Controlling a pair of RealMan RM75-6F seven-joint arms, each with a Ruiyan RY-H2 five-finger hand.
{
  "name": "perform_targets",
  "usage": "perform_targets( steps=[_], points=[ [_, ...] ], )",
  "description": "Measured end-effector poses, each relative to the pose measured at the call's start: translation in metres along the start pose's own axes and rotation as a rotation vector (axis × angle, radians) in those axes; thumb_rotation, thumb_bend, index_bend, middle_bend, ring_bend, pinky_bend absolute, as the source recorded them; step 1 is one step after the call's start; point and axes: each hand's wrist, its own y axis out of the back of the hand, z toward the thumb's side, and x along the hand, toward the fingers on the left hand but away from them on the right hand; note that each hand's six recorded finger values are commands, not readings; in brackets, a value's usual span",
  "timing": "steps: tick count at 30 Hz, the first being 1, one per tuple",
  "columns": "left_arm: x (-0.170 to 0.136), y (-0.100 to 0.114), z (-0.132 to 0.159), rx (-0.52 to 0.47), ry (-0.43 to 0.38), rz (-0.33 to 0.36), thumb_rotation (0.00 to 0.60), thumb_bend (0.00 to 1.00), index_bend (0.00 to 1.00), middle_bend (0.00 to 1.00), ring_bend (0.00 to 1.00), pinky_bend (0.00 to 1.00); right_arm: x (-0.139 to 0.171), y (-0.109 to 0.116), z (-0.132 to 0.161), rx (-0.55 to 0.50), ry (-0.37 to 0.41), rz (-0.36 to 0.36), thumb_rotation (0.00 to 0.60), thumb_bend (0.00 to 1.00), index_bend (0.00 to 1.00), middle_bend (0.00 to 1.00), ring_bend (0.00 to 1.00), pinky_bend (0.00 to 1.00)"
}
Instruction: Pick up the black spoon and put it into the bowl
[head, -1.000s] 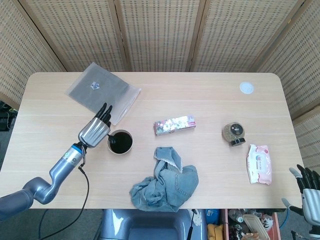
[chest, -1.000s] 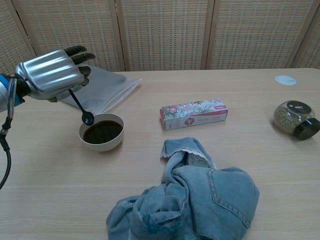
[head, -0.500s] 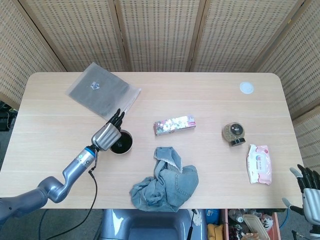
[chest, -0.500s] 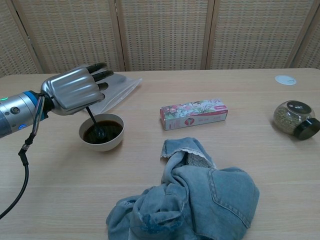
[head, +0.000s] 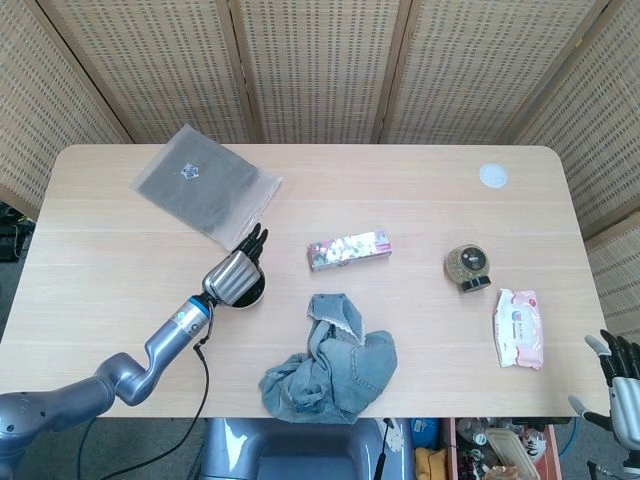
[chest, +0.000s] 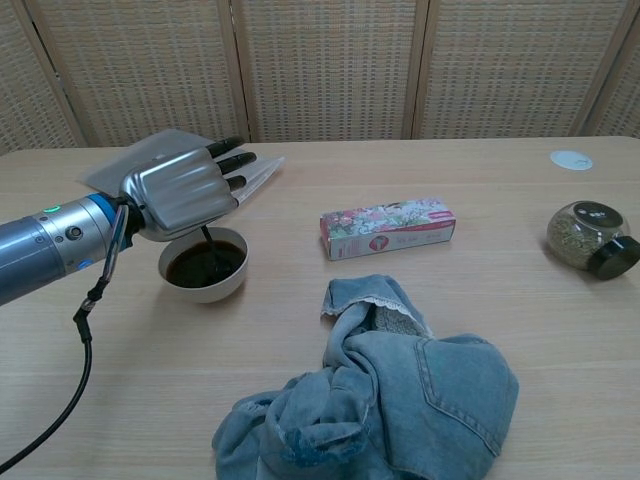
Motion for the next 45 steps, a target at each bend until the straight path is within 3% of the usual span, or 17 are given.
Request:
perform_targets(
  steps=[11,25,32,45],
  points=[
    [0.014,-0.004,-0.003,0.042,0.021,-0.02,0.6,0.41,0.69,0.25,0.0,0.01,0.002,0.0,-0.005,0.001,-0.017,0.0,0.6,0.21,0.17,0.15,0.0,0.0],
    [-0.009,-0.016,-0.014,0.071,0.002,-0.026,0.6,0.41,0.69,0.22,0.0,0.0,0.003,0.0,-0.007,-0.008,-0.018,-0.004,0.6,0.21,0.17,0.15,0.0,0.0],
    [-0.015,-0.009,-0.005,0.062,-0.025,-0.014,0.6,0.41,0.69,0.22,0.0,0.0,0.003,-0.001,-0.007,-0.011,-0.017,-0.004,0.6,0.21,0.17,0.15,0.0,0.0],
    [0.009,0.01,0.004,0.062,-0.006,0.005,0.6,0.41,0.69,0.21,0.0,0.0,0.005,0.001,-0.011,-0.012,-0.03,-0.012,0.6,0.21,0.17,0.15,0.0,0.0]
  ],
)
